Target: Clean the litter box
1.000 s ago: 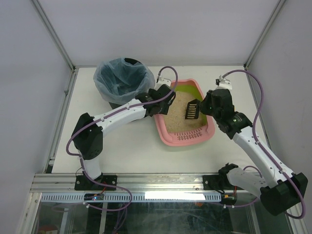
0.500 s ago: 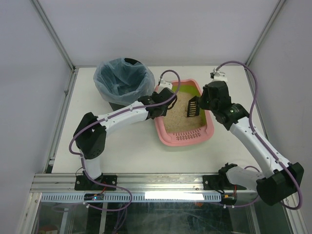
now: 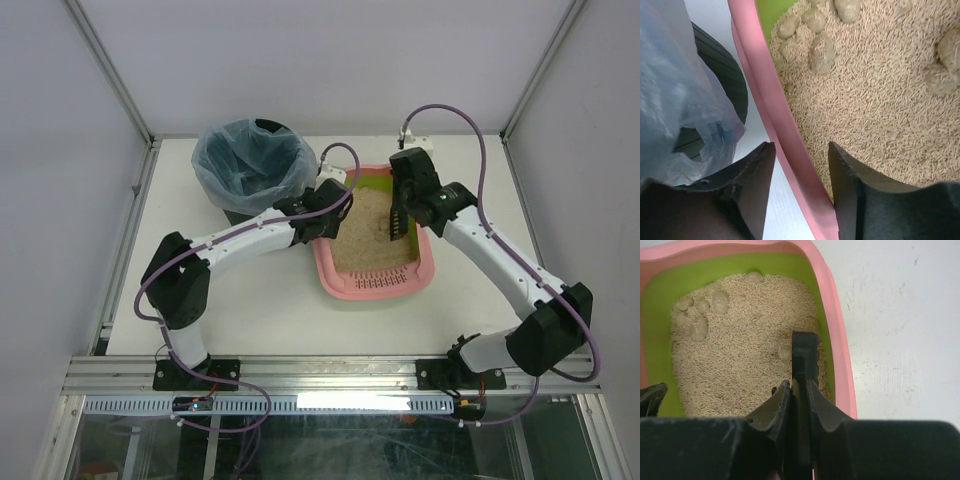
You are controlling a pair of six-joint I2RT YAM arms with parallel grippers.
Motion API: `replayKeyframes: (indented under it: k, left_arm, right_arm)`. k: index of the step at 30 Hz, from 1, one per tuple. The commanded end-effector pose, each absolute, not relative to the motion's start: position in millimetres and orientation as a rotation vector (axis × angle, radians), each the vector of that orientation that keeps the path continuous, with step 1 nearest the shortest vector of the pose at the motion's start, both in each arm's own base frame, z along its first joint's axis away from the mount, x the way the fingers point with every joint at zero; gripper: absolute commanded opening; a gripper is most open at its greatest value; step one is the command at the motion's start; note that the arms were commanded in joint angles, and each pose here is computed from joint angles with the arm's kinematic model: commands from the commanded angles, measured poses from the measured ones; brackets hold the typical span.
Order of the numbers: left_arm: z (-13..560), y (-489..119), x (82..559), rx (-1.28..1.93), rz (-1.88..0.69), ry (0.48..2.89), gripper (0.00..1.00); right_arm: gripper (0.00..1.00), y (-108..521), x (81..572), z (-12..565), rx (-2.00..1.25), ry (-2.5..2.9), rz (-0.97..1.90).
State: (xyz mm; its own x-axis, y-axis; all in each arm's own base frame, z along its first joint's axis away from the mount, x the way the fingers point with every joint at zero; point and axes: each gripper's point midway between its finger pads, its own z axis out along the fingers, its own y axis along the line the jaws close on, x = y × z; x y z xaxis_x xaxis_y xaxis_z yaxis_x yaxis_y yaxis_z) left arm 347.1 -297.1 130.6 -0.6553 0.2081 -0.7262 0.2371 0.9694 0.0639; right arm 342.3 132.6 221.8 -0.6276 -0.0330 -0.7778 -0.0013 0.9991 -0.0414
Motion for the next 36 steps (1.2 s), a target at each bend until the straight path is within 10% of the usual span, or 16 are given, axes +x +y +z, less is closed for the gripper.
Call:
replayKeyframes:
  k: [1,14,36]
  left_arm:
    - [142,-297,335,0.384,-0.149,2.308,0.51]
    - [193,-300,326,0.326,-0.337,2.162,0.56]
    - [402,-246,283,0.219,-0.615,1.499,0.65]
  right_arm:
    - [0.00,129,354,244,-0.043,2.190,-0.164]
    - [0.00,156,372,204,-0.117,2.280,-0.196]
    - [0.00,205,368,183,0.068,2.297,0.566]
